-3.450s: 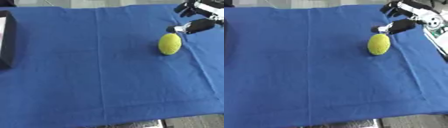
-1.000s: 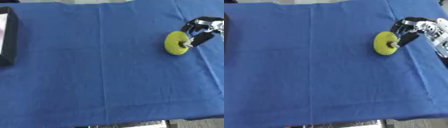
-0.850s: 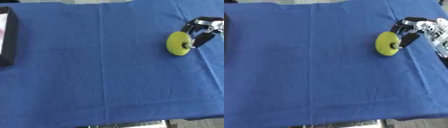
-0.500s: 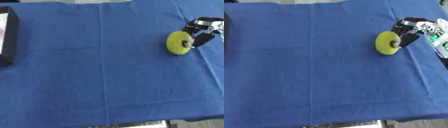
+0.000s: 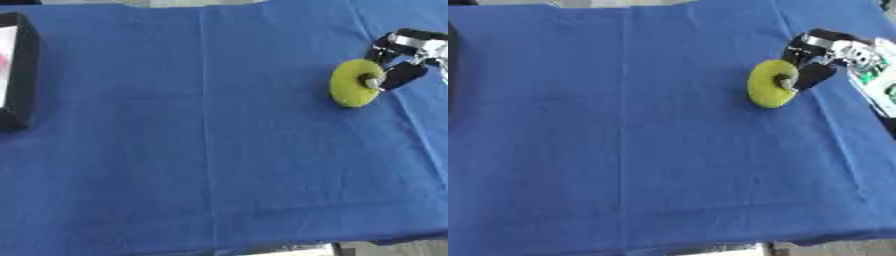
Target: Pick up the objects with one hand, pass them to the other hand, and then place them into the box on the other side of the table.
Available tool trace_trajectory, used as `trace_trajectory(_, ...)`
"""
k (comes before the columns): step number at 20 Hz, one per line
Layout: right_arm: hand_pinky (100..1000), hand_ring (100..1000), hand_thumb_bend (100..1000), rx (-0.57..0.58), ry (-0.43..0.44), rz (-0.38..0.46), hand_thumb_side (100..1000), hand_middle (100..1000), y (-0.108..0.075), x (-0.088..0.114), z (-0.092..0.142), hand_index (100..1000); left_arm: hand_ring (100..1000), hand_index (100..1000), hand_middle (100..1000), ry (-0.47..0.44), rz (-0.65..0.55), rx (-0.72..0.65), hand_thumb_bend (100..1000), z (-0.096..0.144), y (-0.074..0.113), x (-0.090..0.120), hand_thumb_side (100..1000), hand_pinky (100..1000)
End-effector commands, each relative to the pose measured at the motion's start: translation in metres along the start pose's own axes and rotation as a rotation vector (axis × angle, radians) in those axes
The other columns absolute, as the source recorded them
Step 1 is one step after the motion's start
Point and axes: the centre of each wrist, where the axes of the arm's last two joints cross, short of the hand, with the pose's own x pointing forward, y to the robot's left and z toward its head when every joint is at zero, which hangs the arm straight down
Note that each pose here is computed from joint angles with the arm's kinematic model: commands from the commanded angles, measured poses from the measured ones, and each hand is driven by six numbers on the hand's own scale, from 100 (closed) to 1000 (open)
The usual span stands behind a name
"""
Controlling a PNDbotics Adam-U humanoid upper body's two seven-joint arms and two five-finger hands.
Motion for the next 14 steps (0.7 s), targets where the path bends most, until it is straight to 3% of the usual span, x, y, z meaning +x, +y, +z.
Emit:
trace_trajectory(1, 805, 625, 232, -0.074, -0.012, 0.011, 100, 452, -0.021, 0.003, 0.010, 501, 629, 699, 603, -0.014, -0.002, 0.030, 100, -0.004, 0.013, 0.003, 460, 824)
trace_trajectory(14, 784, 596, 216, -0.151, -0.059, -0.017, 100, 422, -0.028, 0.017, 0.019, 475, 628, 699, 603, -0.014, -0.003, 0.026, 100, -0.003, 0.012, 0.002, 461, 822)
